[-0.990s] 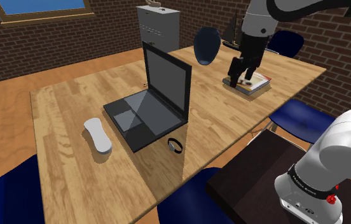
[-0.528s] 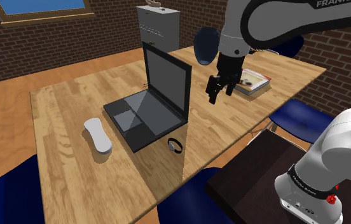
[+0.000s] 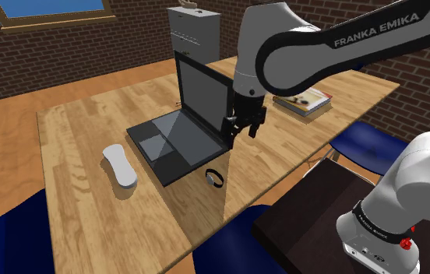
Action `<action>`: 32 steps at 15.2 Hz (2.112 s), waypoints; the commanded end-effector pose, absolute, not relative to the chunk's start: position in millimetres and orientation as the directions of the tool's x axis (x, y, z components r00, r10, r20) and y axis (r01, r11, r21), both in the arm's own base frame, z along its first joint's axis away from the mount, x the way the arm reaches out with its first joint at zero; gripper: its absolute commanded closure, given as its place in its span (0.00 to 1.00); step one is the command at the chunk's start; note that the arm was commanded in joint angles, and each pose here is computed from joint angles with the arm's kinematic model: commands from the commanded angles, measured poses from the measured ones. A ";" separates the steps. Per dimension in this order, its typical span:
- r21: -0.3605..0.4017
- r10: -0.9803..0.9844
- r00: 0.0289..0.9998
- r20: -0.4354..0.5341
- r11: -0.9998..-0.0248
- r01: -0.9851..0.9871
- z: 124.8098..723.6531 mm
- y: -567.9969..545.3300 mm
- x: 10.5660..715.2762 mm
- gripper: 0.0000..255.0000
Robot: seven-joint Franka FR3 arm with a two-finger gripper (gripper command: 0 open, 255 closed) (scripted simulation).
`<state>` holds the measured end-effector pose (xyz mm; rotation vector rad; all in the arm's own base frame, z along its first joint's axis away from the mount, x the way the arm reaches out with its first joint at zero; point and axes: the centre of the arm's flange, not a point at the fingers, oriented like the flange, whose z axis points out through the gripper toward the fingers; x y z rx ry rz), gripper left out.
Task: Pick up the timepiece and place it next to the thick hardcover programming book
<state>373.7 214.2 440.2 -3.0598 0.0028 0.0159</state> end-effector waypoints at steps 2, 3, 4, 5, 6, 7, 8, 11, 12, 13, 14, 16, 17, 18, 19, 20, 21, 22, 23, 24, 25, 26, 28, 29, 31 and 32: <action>-0.090 -0.004 1.000 -0.011 -0.996 -0.005 423.5 247.0 381.7 0.00; -0.093 -0.004 1.000 -0.011 -0.996 -0.005 417.6 258.1 384.4 0.00; -0.095 -0.005 1.000 -0.012 -0.995 -0.006 411.8 269.3 387.1 0.00; -0.098 -0.005 1.000 -0.012 -0.995 -0.007 406.0 280.5 389.8 0.00; -0.100 -0.006 1.000 -0.012 -0.995 -0.007 400.2 291.6 392.6 0.00; -0.103 -0.006 1.000 -0.013 -0.995 -0.008 394.4 302.8 395.3 0.00; -0.104 -0.007 1.000 -0.013 -0.995 -0.008 391.3 308.8 396.7 0.00; -0.104 -0.007 1.000 -0.013 -0.995 -0.008 375.5 310.5 396.6 0.00; -0.104 -0.007 1.000 -0.013 -0.995 -0.008 370.3 311.1 396.5 0.00; -0.104 -0.007 1.000 -0.013 -0.995 -0.008 365.0 311.6 396.4 0.00; -0.104 -0.007 1.000 -0.013 -0.995 -0.008 359.8 312.2 396.4 0.00; -0.104 -0.007 1.000 -0.013 -0.995 -0.008 351.5 313.0 396.3 0.00; -0.104 -0.007 1.000 -0.013 -0.995 -0.008 351.5 313.0 396.3 0.00; -0.104 -0.007 1.000 -0.013 -0.995 -0.008 351.5 313.0 396.3 0.00; -0.104 -0.007 1.000 -0.013 -0.995 -0.008 351.5 313.0 396.3 0.00; -0.104 -0.007 1.000 -0.013 -0.995 -0.008 351.5 313.0 396.3 0.00; -0.104 -0.007 1.000 -0.013 -0.995 -0.008 351.5 313.0 396.3 0.00; -0.104 -0.007 1.000 -0.013 -0.995 -0.008 351.5 313.0 396.3 0.00; -0.104 -0.007 1.000 -0.013 -0.995 -0.008 351.5 313.0 396.3 0.00; -0.104 -0.007 1.000 -0.013 -0.995 -0.008 351.2 313.9 392.7 1.00; -0.104 -0.007 1.000 -0.013 -0.995 -0.008 350.9 313.2 392.2 1.00; -0.104 -0.007 1.000 -0.013 -0.995 -0.008 350.3 312.8 392.7 1.00; -0.104 -0.007 1.000 -0.013 -0.995 -0.008 350.4 312.9 393.0 1.00; -0.104 -0.007 1.000 -0.013 -0.995 -0.008 350.4 312.8 393.0 1.00; -0.104 -0.007 1.000 -0.013 -0.995 -0.008 350.4 312.8 393.0 1.00; -0.104 -0.007 1.000 -0.013 -0.995 -0.008 350.4 312.7 393.0 1.00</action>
